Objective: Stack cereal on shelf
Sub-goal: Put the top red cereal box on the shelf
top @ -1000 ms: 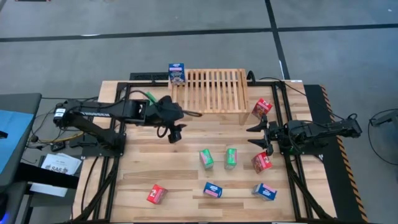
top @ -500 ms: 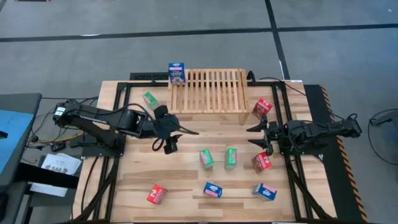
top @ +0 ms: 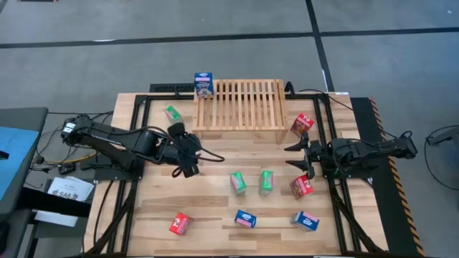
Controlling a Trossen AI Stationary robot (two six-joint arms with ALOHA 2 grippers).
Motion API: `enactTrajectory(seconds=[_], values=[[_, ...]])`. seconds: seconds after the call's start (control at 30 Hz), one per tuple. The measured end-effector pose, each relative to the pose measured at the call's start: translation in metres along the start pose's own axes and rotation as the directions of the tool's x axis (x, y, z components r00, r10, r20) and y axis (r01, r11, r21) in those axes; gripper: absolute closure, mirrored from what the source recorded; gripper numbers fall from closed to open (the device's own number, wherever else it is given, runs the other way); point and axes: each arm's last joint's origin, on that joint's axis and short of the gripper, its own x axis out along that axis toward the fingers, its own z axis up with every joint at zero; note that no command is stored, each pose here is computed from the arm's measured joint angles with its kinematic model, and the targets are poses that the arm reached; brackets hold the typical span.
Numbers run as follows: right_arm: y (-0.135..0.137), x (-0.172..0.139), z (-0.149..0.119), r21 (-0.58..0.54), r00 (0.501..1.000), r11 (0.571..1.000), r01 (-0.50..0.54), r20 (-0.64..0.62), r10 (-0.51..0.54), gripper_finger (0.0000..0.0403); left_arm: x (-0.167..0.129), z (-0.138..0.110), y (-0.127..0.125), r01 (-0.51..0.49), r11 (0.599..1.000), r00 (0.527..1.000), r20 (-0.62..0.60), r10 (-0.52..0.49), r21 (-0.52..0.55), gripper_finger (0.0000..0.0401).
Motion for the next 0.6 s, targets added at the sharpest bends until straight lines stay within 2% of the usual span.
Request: enactTrajectory(seconds=[0.23, 0.6], values=[[0.0, 0.0, 0.0, 0.021, 1.0, 1.0, 0.0, 0.0, 0.0, 0.0137, 0.002, -0.006, 0.01, -0.141, 0.99, 0.989, -0.037, 0.141, 0.011, 0.0175], [0.0, 0.0, 0.0, 0.064, 1.0, 0.998, 0.0, 0.001, 0.0, 0.0137, 0.014, -0.001, 0.031, -0.211, 0.978, 0.975, -0.071, 0.21, -0.004, 0.0175]])
